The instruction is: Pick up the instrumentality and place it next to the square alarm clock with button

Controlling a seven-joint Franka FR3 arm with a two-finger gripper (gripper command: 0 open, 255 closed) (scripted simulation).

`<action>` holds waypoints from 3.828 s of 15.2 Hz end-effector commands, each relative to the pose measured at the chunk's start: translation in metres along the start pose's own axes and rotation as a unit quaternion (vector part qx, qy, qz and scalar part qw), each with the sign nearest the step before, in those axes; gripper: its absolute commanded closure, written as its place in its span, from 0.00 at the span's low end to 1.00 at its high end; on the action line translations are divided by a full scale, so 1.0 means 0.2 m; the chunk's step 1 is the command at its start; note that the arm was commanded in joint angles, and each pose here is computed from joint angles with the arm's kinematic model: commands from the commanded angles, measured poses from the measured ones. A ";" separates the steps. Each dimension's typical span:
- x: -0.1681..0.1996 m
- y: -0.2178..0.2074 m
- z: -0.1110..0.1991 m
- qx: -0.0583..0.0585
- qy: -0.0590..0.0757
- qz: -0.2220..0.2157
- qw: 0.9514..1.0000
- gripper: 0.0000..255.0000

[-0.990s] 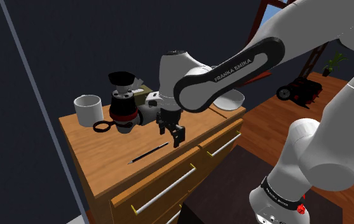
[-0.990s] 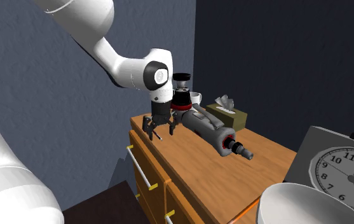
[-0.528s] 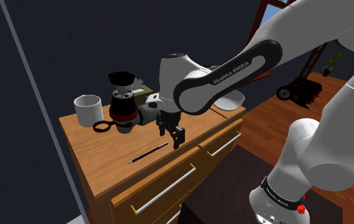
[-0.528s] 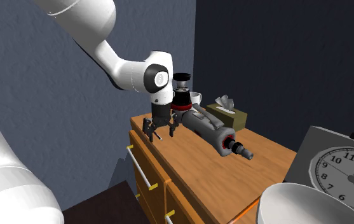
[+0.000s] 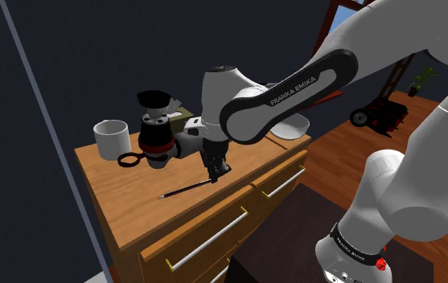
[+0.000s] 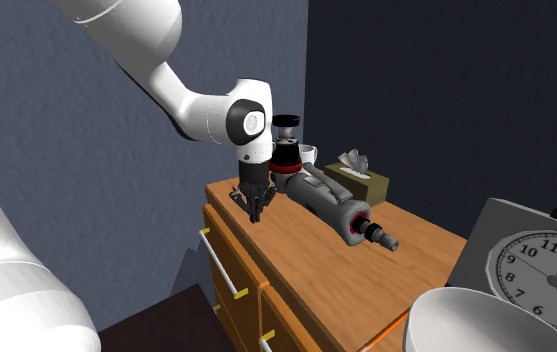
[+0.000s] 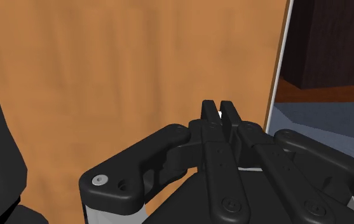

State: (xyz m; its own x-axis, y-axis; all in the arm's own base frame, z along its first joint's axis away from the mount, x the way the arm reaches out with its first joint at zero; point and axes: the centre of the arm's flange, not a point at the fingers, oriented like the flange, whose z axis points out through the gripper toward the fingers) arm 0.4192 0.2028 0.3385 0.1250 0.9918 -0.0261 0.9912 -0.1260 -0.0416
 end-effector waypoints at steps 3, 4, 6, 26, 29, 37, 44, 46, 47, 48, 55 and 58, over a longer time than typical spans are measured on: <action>0.00 0.00 0.01 0.003 -0.002 -0.001 1.000 1.00; 0.00 -0.01 -0.01 0.003 -0.002 -0.001 1.000 1.00; 0.00 -0.01 -0.06 0.003 -0.002 -0.001 1.000 1.00; -0.02 -0.03 -0.59 0.003 -0.002 -0.001 1.000 1.00; -0.02 -0.03 -0.67 0.003 -0.002 -0.001 1.000 1.00; -0.02 -0.04 -0.88 0.003 -0.002 -0.001 1.000 1.00; -0.03 -0.05 -1.07 0.003 -0.002 -0.001 1.000 1.00; -0.03 -0.05 -1.12 0.003 -0.002 -0.001 1.000 1.00; -0.03 -0.05 -1.15 0.003 -0.002 -0.001 1.000 1.00; -0.03 -0.05 -1.17 0.003 -0.002 -0.001 1.000 1.00; -0.04 -0.06 -1.36 0.003 -0.002 -0.001 1.000 1.00; -0.23 -0.02 -1.35 0.003 -0.002 -0.001 1.000 1.00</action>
State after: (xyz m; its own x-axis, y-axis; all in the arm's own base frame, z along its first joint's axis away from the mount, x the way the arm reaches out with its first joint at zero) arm 0.4205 0.1789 0.6102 0.1242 0.9918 -0.0294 0.9910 -0.1255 -0.0470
